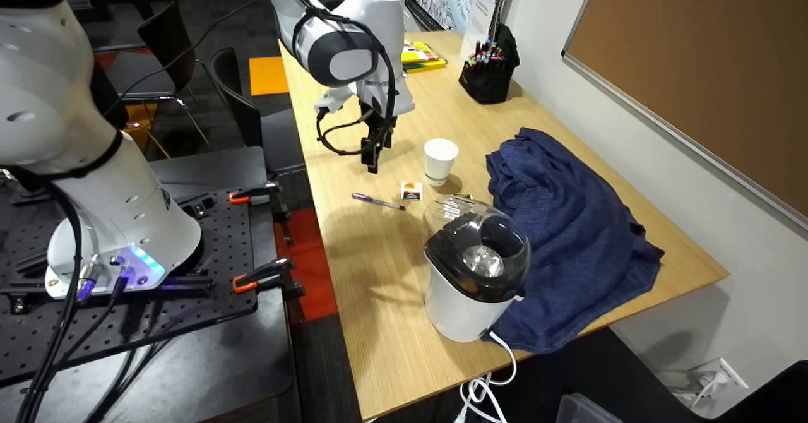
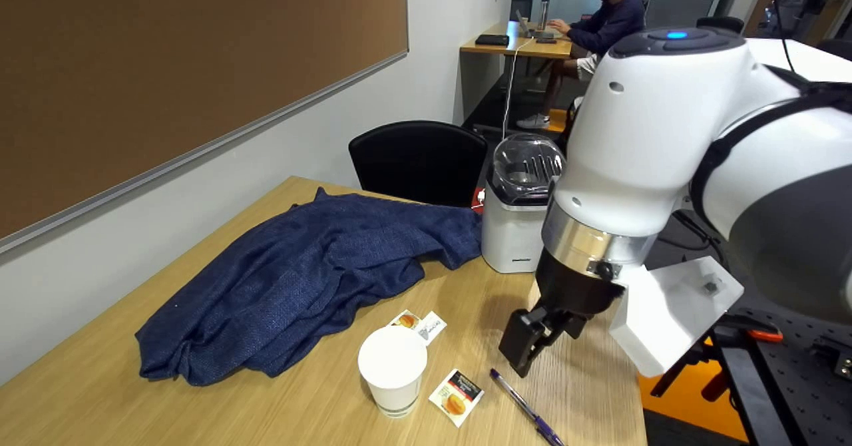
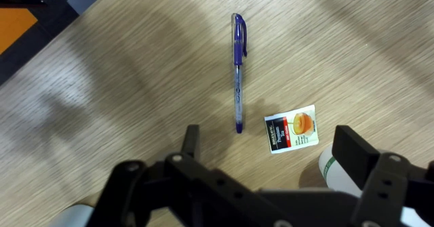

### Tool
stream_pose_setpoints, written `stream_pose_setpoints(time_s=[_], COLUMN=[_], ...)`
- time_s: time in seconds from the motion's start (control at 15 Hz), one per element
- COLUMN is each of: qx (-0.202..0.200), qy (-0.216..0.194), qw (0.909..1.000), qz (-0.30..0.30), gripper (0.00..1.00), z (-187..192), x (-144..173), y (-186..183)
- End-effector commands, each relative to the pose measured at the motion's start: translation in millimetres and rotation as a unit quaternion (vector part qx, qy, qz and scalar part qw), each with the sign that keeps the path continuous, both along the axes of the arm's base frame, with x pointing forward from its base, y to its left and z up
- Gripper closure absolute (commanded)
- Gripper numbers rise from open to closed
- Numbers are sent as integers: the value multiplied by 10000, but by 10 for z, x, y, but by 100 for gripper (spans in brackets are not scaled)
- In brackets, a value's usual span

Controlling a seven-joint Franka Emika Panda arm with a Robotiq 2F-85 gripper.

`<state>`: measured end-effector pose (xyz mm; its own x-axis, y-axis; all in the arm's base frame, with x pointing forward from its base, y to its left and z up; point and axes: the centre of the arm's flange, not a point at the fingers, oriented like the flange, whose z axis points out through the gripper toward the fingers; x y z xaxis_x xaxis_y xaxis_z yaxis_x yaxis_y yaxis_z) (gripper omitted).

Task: Put the pen in the cup

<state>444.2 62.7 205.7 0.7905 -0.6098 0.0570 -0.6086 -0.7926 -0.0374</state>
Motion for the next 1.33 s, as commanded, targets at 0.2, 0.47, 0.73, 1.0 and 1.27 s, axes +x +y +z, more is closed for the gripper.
stream_pose_setpoints(time_s=[0.2, 0.47, 0.73, 1.0, 1.27], qx=[153, 145, 236, 296, 350], qy=[251, 54, -110, -71, 2], qw=[9991, 9995, 9996, 9995, 9994], qz=[-315, -267, -118, -9, 22], gripper=[0, 0, 0, 12, 29], z=[-379, -587, -781, -925, -1049], x=[-61, 34, 127, 245, 344], y=[-12, -75, -156, -199, -224])
